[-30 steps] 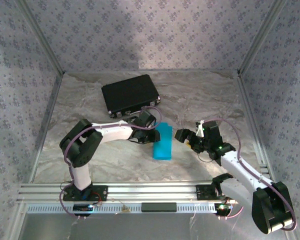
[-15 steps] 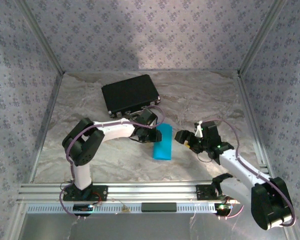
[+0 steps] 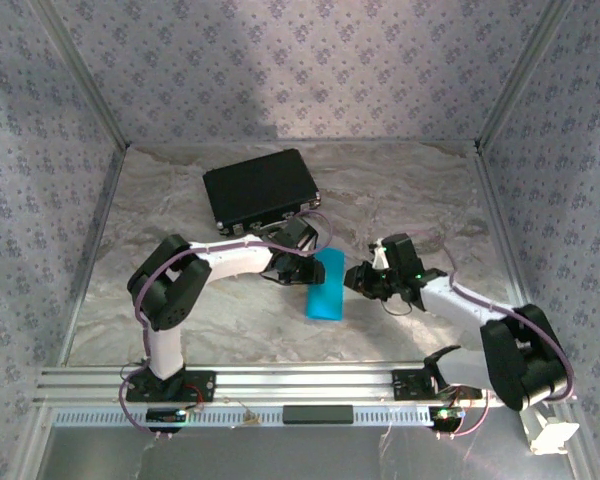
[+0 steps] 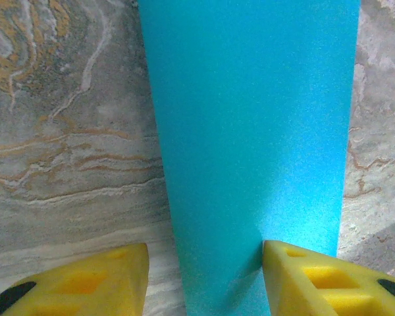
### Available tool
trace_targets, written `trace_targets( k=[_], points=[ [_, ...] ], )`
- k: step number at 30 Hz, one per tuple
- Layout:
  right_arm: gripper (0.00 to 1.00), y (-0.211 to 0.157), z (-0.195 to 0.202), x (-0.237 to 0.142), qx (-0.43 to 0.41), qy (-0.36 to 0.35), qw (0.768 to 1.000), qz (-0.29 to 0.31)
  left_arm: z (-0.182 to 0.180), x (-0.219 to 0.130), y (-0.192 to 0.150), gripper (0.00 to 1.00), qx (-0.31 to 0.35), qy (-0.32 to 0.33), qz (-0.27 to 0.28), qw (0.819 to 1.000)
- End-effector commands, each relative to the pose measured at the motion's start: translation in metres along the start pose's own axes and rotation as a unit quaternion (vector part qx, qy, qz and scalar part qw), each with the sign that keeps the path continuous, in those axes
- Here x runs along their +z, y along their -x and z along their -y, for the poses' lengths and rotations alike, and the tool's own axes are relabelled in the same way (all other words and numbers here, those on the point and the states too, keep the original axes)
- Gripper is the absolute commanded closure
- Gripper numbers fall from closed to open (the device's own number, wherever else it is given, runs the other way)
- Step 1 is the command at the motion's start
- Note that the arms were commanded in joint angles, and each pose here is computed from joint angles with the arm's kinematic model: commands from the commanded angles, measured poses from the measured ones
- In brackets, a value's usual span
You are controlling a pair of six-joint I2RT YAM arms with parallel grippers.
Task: Fold a paper plane with a square sheet of paper (pick it up from the middle)
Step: Hold the square sheet of paper at the center of the table.
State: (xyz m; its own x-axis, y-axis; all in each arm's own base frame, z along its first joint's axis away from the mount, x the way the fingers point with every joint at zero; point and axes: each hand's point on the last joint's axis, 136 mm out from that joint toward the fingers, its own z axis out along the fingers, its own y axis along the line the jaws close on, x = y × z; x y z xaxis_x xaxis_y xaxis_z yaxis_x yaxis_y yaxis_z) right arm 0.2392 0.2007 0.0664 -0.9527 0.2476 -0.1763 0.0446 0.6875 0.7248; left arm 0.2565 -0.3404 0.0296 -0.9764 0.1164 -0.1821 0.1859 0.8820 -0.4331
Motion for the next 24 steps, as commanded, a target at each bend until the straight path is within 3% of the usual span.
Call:
trace_targets(
  k=[1, 10, 15, 20, 24],
  points=[
    [0.78, 0.005, -0.012, 0.008, -0.016, 0.012, 1.0, -0.008, 0.014, 0.008, 0.0, 0.51, 0.011, -0.018, -0.002, 1.0],
    [0.85, -0.002, 0.007, 0.031, -0.014, -0.019, 0.998, -0.058, 0.013, 0.008, -0.001, 0.51, 0.008, -0.016, -0.002, 1.0],
    [0.87, -0.014, 0.038, 0.038, -0.027, -0.074, 0.992, -0.101, 0.018, 0.004, 0.001, 0.5, 0.001, -0.025, 0.006, 1.0],
    [0.89, -0.023, 0.043, 0.045, -0.033, -0.075, 0.988, -0.132, 0.028, -0.011, 0.007, 0.43, -0.018, -0.055, 0.038, 0.998],
    [0.88, -0.024, 0.033, 0.048, -0.063, -0.065, 0.984, -0.152, 0.025, -0.029, 0.011, 0.32, -0.043, -0.06, 0.072, 0.995]
  ],
)
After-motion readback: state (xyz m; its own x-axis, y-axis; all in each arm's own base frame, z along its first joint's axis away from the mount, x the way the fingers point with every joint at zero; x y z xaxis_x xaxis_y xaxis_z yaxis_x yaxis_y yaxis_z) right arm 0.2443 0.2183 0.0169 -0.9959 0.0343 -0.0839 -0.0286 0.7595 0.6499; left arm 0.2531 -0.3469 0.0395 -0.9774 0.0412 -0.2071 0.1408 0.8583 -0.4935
